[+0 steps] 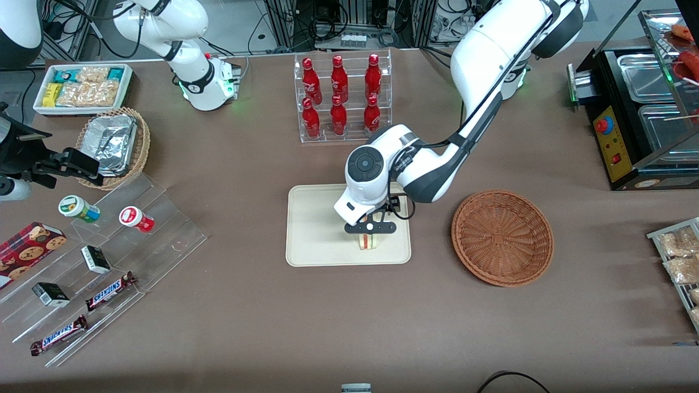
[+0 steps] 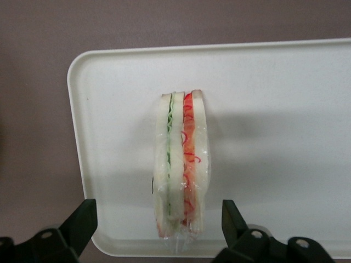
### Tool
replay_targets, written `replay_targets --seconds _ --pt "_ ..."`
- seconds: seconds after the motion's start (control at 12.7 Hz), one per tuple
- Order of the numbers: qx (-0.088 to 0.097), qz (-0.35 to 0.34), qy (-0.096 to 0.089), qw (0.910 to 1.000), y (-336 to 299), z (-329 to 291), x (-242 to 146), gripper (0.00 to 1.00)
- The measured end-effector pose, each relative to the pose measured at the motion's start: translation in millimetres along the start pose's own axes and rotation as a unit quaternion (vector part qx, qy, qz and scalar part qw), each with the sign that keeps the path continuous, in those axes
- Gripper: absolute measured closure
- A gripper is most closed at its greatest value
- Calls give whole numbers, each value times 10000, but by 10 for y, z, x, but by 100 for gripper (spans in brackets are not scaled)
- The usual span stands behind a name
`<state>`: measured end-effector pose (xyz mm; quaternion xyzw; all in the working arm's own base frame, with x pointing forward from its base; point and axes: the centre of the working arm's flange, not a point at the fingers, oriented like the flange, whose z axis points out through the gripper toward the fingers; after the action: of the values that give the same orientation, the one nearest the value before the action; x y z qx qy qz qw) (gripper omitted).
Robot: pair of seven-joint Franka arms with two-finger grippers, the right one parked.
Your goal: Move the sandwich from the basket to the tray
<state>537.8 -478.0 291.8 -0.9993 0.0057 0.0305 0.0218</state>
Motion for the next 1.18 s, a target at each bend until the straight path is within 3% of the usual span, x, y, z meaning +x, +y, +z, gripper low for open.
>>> replay_targets --seconds 0.55,0.71,0.87,1.03,1.18 --pt "-76 -263 413 9988 -306 -761 211 0" --pt "151 -207 625 9977 -381 -969 192 0" --pt "236 -416 729 9962 -573 -1275 254 0" --pt "260 -736 760 9940 -901 -1649 400 0" --pt "421 -988 652 9921 -1173 -1972 436 0"
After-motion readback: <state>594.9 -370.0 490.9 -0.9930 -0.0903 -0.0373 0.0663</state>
